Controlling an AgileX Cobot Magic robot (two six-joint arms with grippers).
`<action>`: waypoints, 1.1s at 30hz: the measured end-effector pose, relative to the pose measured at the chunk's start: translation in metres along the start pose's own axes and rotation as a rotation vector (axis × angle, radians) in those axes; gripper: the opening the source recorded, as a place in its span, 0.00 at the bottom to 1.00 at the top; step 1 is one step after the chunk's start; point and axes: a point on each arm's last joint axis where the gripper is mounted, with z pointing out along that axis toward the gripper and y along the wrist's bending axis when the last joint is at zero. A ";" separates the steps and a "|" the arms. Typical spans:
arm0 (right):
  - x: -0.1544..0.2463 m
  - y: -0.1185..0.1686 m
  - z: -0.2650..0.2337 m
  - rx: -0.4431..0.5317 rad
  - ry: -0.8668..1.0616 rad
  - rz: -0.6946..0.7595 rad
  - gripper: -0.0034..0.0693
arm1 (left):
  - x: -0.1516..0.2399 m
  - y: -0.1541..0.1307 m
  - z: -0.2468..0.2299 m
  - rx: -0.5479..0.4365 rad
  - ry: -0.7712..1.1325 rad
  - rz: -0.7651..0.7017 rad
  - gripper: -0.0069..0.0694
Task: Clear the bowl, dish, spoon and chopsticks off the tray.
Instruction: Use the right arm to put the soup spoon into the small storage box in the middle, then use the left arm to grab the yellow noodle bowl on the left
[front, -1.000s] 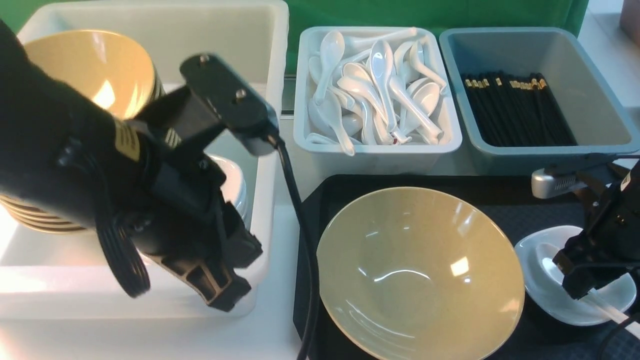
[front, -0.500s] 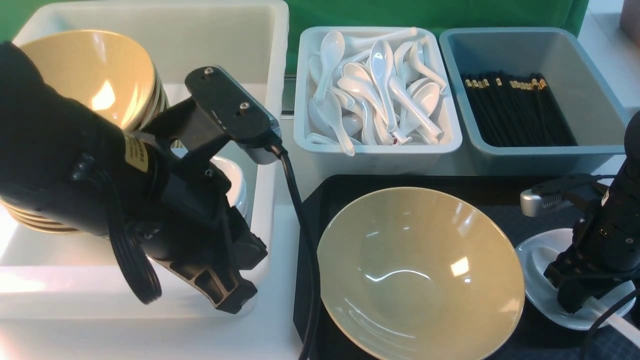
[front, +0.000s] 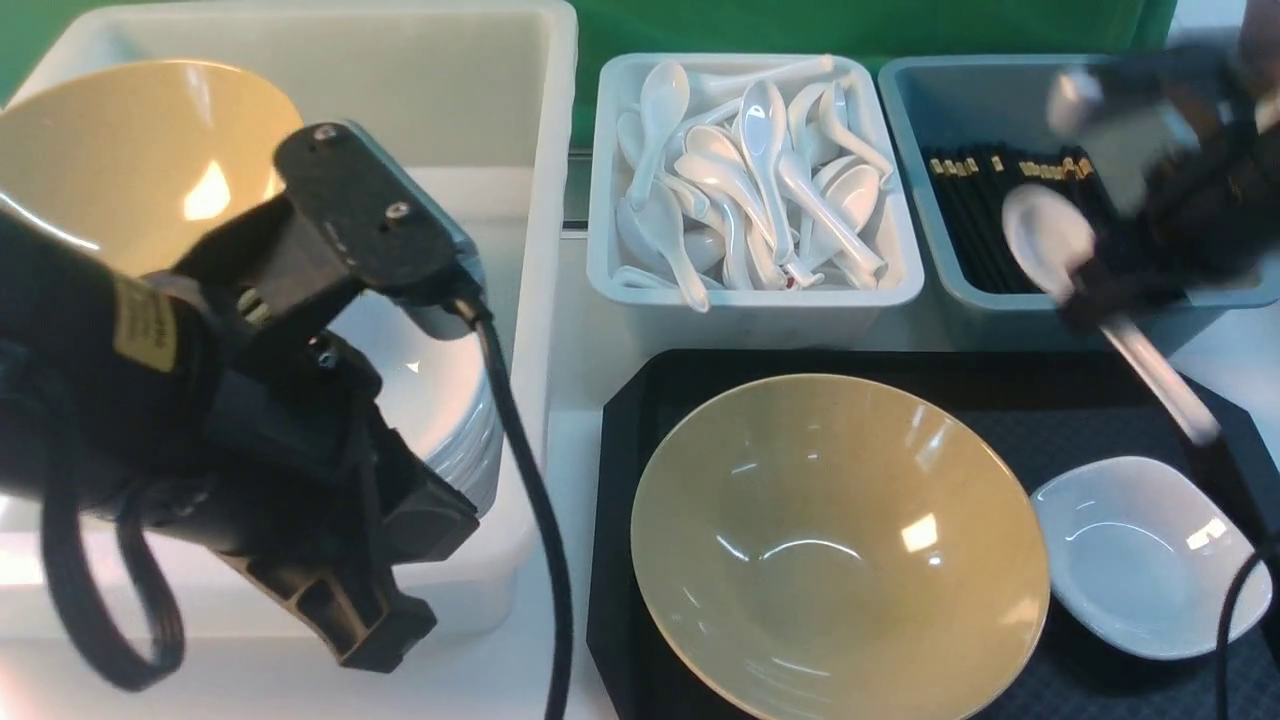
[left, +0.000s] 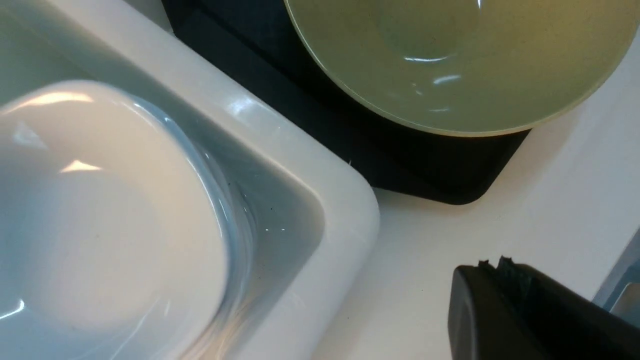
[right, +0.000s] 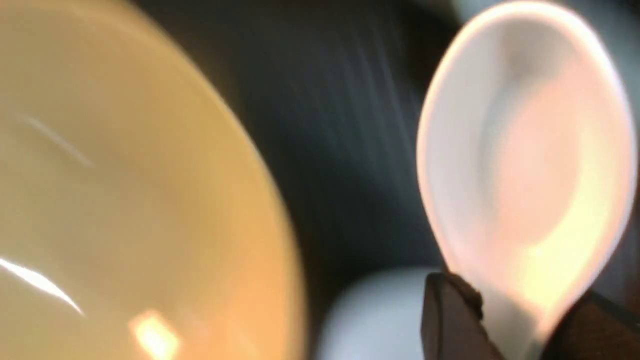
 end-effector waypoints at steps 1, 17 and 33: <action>-0.016 0.006 -0.003 -0.022 -0.062 -0.015 0.37 | 0.001 0.000 0.000 0.001 -0.003 -0.003 0.08; -0.145 0.015 0.095 -0.089 -0.351 0.077 0.69 | 0.017 -0.008 0.021 0.090 0.048 -0.139 0.08; -0.115 0.052 -0.015 -0.143 -0.171 -0.120 0.35 | -0.058 0.022 0.046 0.024 0.016 -0.164 0.17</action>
